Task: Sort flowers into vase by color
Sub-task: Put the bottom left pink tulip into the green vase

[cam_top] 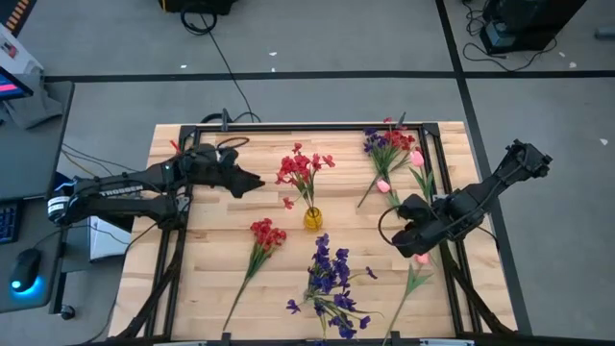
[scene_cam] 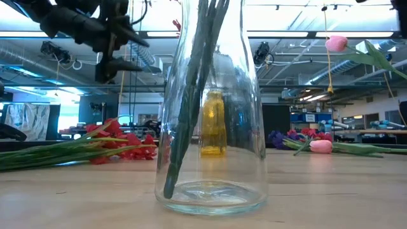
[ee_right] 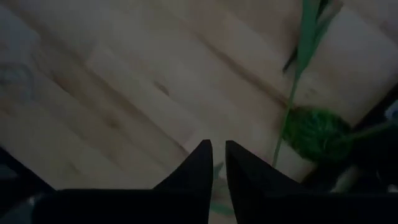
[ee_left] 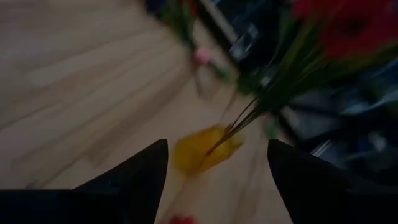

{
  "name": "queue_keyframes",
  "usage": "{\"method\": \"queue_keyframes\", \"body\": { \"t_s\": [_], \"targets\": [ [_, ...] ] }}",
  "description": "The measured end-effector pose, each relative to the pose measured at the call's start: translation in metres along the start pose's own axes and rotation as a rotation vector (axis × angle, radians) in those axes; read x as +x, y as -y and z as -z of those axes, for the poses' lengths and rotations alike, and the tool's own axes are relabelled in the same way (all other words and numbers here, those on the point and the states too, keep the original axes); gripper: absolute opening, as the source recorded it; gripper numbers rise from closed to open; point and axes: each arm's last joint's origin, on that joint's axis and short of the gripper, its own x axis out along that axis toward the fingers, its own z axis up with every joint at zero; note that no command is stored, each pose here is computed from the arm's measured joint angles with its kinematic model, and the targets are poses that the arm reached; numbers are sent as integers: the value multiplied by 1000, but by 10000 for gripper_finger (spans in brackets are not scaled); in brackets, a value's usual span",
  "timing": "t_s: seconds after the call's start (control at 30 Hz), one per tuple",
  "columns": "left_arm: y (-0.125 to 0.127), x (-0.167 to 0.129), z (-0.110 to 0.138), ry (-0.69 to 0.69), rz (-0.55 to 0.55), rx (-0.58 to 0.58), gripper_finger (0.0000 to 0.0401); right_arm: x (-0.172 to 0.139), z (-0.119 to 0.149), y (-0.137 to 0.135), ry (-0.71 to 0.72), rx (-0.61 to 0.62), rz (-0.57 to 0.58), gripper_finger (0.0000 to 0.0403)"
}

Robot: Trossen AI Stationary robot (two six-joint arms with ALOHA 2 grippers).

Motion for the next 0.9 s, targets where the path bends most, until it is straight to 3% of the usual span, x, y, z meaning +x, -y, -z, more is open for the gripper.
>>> {"method": "queue_keyframes", "body": {
  "t_s": [0.17,0.47,0.63,0.9],
  "targets": [
    [2,0,-3,33,20,8,279,18,14,2,-116,-33,15,59],
    [-3,1,3,-24,-35,-3,279,47,41,10,-265,-26,51,59],
    [-3,1,2,-22,-34,-2,279,61,48,26,-305,60,86,59],
    [-3,1,2,-22,-33,-8,279,90,49,47,-260,212,-20,59]
  ]
}}
